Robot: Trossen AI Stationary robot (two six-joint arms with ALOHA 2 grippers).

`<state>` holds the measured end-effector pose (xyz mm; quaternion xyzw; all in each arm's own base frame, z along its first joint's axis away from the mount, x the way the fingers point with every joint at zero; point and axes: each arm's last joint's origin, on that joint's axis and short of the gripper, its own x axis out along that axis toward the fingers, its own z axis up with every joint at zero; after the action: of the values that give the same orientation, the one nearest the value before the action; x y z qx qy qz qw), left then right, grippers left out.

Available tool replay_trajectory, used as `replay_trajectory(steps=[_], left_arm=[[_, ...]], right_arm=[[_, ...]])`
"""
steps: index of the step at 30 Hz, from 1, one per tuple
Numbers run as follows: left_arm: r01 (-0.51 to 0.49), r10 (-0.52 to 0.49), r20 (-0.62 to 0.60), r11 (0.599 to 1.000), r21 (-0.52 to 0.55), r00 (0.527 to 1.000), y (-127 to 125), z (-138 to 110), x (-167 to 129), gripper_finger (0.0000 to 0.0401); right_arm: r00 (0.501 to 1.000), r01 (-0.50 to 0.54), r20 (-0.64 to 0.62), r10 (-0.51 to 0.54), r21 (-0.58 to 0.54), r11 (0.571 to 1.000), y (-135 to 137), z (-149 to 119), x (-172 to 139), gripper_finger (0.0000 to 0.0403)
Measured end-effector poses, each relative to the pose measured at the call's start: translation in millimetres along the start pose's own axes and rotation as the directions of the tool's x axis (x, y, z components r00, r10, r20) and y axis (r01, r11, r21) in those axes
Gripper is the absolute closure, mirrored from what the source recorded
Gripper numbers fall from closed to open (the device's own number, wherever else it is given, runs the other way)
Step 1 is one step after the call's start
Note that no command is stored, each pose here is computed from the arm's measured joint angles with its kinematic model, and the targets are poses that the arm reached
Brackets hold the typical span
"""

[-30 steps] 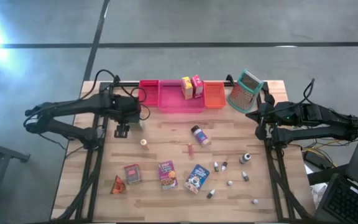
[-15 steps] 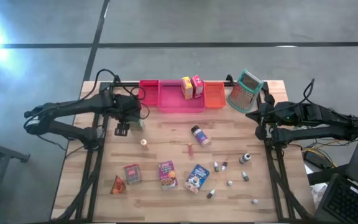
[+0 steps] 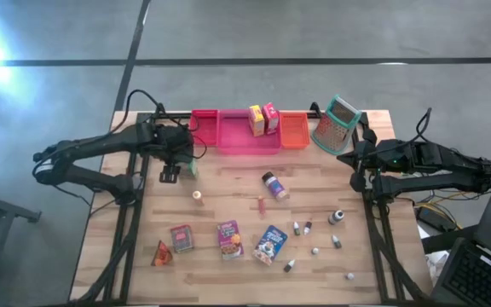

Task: Pick & Place Kitchen Items
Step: Put the green cereal box into the pink bin

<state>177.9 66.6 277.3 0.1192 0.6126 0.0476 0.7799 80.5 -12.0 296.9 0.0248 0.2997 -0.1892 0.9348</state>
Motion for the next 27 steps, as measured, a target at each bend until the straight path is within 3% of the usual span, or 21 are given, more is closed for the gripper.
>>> replay_trajectory(steps=[27], left_arm=[[0.074,-0.076,-0.100,0.997,-0.025,0.992,4,17,37,0.0160]], right_arm=[[1.000,0.000,0.000,0.000,0.002,1.000,0,0,0,0.0394]])
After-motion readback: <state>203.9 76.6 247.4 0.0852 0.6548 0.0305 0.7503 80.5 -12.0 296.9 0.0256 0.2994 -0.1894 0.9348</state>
